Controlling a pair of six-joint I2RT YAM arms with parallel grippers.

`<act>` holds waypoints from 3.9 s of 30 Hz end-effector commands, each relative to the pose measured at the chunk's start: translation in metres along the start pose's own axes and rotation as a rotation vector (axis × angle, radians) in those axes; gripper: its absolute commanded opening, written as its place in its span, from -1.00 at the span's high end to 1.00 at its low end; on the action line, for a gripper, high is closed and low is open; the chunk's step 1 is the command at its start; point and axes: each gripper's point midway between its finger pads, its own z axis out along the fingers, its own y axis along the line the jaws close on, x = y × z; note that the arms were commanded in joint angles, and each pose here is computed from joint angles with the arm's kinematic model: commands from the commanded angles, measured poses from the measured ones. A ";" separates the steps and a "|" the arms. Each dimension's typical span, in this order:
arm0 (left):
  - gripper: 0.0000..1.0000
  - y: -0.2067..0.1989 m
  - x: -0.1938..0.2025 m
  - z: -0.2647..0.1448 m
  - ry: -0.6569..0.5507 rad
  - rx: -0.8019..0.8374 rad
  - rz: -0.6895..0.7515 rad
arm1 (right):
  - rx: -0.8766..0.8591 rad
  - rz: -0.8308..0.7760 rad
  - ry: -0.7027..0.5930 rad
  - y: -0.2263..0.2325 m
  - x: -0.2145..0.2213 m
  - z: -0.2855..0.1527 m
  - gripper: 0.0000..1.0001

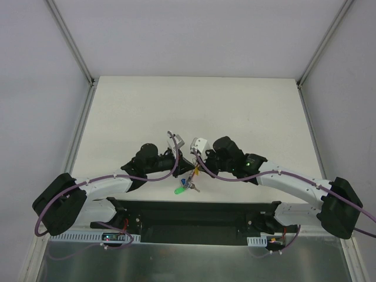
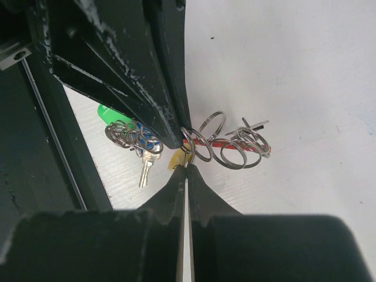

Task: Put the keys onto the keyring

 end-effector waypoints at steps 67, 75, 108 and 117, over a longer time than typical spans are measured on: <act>0.56 -0.011 -0.010 -0.010 0.041 0.239 0.159 | -0.062 -0.069 -0.048 0.009 -0.017 -0.001 0.98; 0.51 -0.017 -0.016 -0.018 -0.021 0.294 0.068 | -0.062 -0.064 -0.051 0.009 -0.017 -0.002 0.97; 0.79 -0.016 -0.009 -0.002 0.070 0.335 -0.010 | -0.077 -0.067 -0.043 0.011 -0.016 0.000 0.98; 1.00 -0.019 -0.005 -0.002 0.091 0.343 -0.010 | -0.068 -0.066 -0.045 0.009 -0.016 0.000 0.98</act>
